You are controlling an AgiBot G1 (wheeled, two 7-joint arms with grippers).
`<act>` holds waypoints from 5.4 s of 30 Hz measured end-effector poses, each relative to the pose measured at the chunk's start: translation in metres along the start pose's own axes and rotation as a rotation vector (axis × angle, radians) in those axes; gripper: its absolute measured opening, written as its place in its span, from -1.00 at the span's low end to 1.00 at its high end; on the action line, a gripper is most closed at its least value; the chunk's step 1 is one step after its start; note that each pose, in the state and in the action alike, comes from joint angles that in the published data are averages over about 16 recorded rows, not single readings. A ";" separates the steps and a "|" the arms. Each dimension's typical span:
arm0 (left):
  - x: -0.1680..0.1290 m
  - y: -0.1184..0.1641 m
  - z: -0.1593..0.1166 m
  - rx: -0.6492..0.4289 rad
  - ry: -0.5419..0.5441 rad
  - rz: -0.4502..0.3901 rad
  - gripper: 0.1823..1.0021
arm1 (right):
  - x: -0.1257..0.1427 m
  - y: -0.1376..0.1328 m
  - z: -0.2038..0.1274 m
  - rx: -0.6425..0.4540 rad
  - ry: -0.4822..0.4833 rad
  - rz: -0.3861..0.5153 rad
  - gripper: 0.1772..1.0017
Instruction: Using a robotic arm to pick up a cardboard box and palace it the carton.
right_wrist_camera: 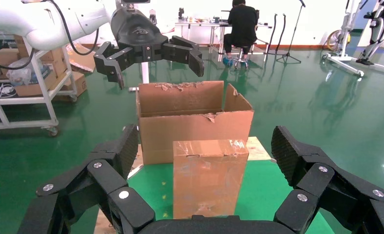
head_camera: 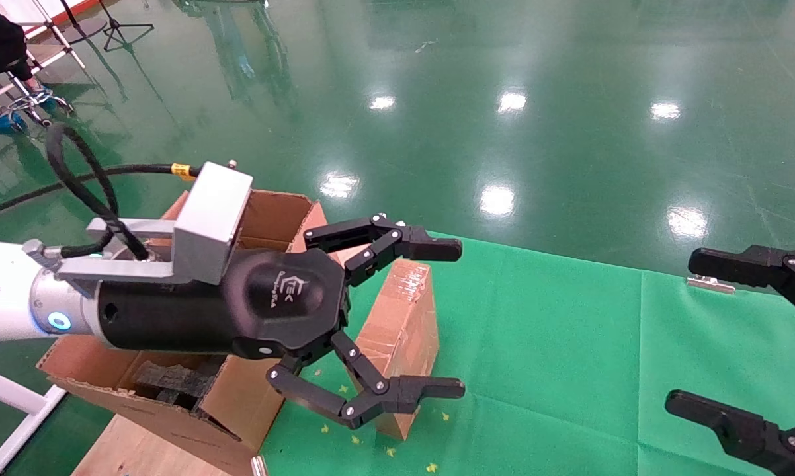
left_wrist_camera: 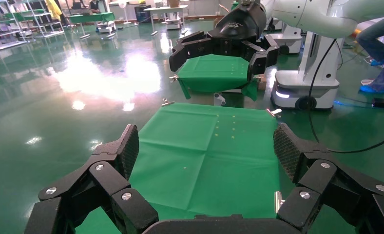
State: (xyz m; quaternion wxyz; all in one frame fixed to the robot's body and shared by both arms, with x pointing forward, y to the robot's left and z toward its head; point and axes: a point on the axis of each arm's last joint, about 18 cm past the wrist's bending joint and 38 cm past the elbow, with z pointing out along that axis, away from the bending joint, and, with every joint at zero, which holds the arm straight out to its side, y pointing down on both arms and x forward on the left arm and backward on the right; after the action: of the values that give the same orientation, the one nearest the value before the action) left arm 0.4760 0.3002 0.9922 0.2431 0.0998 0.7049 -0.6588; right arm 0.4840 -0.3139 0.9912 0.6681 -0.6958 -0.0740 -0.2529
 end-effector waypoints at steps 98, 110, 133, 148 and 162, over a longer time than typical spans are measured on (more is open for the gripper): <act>-0.092 0.045 0.055 -0.984 -0.454 -0.667 1.00 | 0.000 0.000 0.000 0.000 0.001 0.000 -0.96; -0.092 0.049 0.057 -0.999 -0.457 -0.673 0.96 | 0.000 0.000 0.000 0.000 0.001 0.001 -0.81; -0.092 0.048 0.056 -0.990 -0.454 -0.675 0.23 | 0.000 0.000 0.000 0.000 0.001 0.001 0.26; -0.108 0.016 0.048 -0.874 -0.507 -0.646 -0.52 | 0.000 0.000 0.000 0.000 0.001 0.001 0.85; -0.162 -0.111 -0.067 -0.541 -0.867 -0.495 -0.76 | 0.000 0.000 0.000 0.000 0.001 0.001 0.99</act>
State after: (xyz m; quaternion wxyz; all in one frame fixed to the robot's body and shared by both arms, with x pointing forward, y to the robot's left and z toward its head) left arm 0.5505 0.3826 1.1682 0.3656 -0.4138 0.6867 -0.4728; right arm 0.4842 -0.3141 0.9912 0.6684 -0.6956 -0.0734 -0.2531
